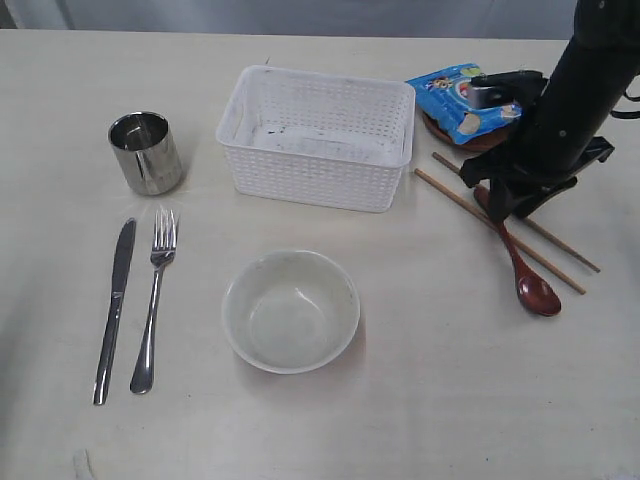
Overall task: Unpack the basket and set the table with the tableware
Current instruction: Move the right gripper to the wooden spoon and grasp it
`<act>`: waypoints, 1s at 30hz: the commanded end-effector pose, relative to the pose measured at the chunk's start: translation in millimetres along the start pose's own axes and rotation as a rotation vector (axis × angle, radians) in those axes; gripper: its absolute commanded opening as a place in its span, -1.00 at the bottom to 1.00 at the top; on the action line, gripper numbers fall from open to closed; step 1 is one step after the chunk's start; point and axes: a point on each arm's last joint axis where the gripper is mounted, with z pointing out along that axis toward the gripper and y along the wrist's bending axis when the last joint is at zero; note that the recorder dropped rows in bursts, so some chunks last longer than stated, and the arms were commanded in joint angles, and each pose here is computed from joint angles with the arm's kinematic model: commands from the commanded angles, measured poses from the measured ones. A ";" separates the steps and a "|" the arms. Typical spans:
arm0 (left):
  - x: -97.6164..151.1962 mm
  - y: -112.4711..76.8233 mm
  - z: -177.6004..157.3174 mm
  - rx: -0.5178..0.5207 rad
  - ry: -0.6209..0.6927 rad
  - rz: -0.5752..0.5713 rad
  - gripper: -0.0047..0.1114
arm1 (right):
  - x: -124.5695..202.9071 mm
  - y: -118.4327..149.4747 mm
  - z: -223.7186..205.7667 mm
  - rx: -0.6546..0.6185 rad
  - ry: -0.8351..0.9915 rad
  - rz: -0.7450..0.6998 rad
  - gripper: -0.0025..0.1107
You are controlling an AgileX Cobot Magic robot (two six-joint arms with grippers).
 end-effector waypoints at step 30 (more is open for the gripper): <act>0.6 -0.3 0.1 0.005 0.000 -0.002 -0.92 | -4.6 -8.0 31.5 0.018 -0.015 0.023 -0.90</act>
